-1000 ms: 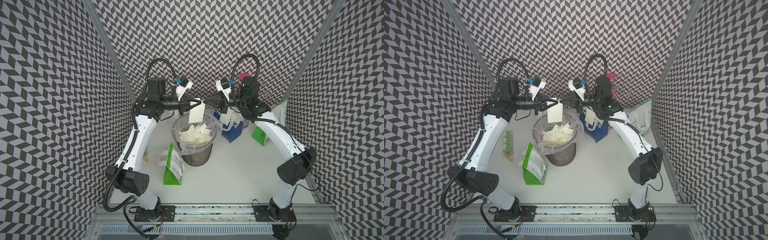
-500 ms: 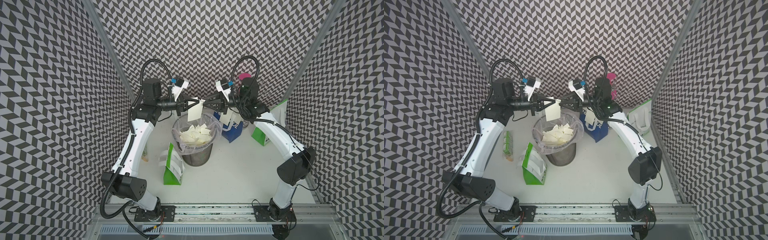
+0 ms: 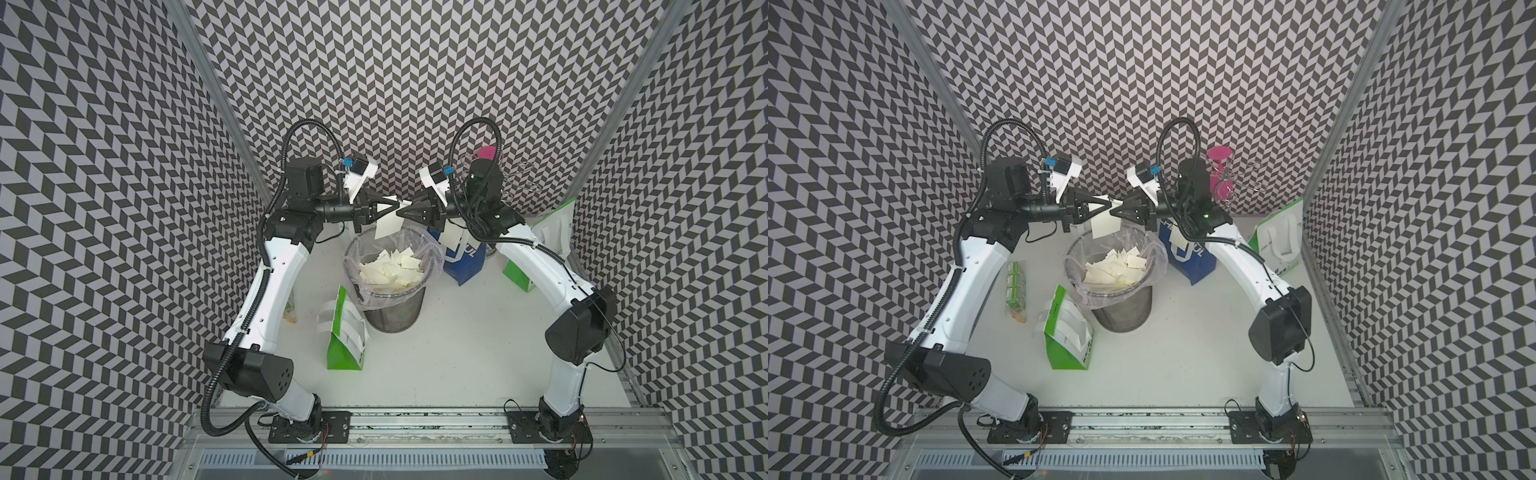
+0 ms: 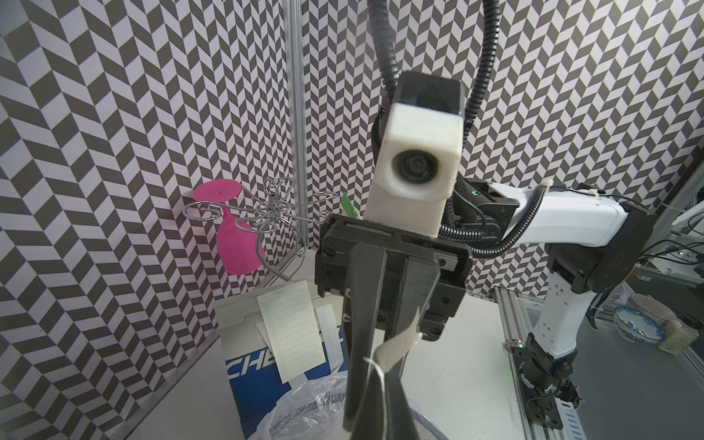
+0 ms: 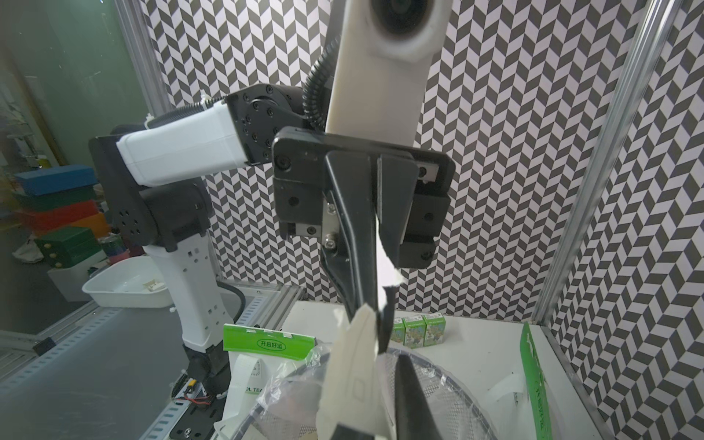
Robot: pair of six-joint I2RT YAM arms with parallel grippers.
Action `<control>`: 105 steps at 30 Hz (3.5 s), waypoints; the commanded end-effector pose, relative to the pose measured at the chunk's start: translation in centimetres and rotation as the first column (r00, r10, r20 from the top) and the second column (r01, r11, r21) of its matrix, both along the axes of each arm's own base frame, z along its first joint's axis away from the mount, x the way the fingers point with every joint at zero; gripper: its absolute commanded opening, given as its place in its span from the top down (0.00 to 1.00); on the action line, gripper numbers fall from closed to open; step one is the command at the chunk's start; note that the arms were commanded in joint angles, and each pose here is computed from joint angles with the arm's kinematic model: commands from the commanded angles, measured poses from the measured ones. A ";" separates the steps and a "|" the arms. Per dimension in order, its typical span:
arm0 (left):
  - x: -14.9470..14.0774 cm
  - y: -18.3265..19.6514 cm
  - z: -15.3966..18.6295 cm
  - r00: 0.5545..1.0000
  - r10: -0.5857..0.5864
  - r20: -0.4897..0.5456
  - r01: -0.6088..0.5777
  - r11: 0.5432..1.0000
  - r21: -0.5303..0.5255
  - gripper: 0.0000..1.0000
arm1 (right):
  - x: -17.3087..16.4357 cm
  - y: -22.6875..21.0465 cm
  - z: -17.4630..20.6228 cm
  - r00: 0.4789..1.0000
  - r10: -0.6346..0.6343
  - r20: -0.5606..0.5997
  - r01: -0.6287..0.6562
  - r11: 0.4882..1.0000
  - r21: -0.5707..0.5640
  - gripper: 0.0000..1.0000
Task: Shred takeout receipts and throw away
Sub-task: Shred the takeout receipt, then place the takeout receipt in the trash bin, then shred the takeout receipt.
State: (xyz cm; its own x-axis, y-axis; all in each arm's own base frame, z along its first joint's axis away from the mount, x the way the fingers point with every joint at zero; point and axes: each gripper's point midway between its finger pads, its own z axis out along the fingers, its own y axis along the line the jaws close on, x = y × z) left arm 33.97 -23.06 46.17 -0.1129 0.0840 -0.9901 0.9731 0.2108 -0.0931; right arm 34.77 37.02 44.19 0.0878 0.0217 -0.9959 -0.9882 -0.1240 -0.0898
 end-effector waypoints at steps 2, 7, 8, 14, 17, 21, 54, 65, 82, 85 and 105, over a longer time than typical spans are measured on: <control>-0.3 0.2 0.0 1.000 0.007 0.009 -0.007 1.000 0.016 1.00 | -0.2 0.0 2.1 0.997 -0.024 0.068 0.021 0.999 0.035 0.98; 1.5 1.0 -0.4 0.992 0.124 -0.005 -0.124 0.991 0.056 1.00 | 1.3 0.2 1.9 0.977 -0.166 0.136 0.167 0.986 0.004 1.00; 1.9 1.2 -0.5 0.989 0.145 -0.013 -0.144 0.988 0.062 1.00 | 1.6 0.3 1.8 0.965 -0.206 0.162 0.209 0.978 -0.002 1.00; 4.0 2.2 -1.8 0.959 0.272 -0.086 -0.263 0.959 0.103 1.00 | 2.7 0.2 2.0 0.833 -0.435 0.341 0.447 0.893 0.049 1.00; 5.4 3.0 -3.0 0.930 0.346 -0.125 -0.327 0.933 0.149 1.00 | 1.9 -0.4 2.8 0.749 -0.508 0.426 0.505 0.853 0.129 1.00; 5.9 3.3 -2.9 0.921 0.363 -0.138 -0.344 0.928 0.146 1.00 | 1.2 -1.1 3.2 0.706 -0.542 0.456 0.523 0.833 0.179 1.00; 3.7 2.3 -1.4 0.947 0.316 -0.062 -0.314 0.949 0.036 1.00 | -3.1 -2.9 -4.0 0.951 -0.301 -0.076 0.296 0.953 -0.063 1.00; 0.9 -0.7 -0.2 0.984 0.163 -0.076 -0.169 0.982 -0.087 1.00 | -2.3 -0.3 -4.5 0.959 -0.222 -0.178 0.221 0.975 -0.025 0.68; -0.7 -2.3 0.2 0.993 0.064 -0.096 -0.079 0.985 -0.154 1.00 | -2.7 1.2 -1.7 0.971 -0.045 -0.236 0.072 0.992 0.105 0.63; -0.6 -2.4 -0.2 0.993 0.062 -0.104 -0.077 0.986 -0.150 1.00 | -2.4 1.3 -1.1 0.972 -0.050 -0.228 0.078 0.990 0.118 0.76; 5.0 1.9 -6.5 0.868 0.483 -0.118 -0.445 0.860 0.251 1.00 | 4.0 -5.5 2.2 0.647 -0.728 0.227 0.723 0.680 0.121 1.00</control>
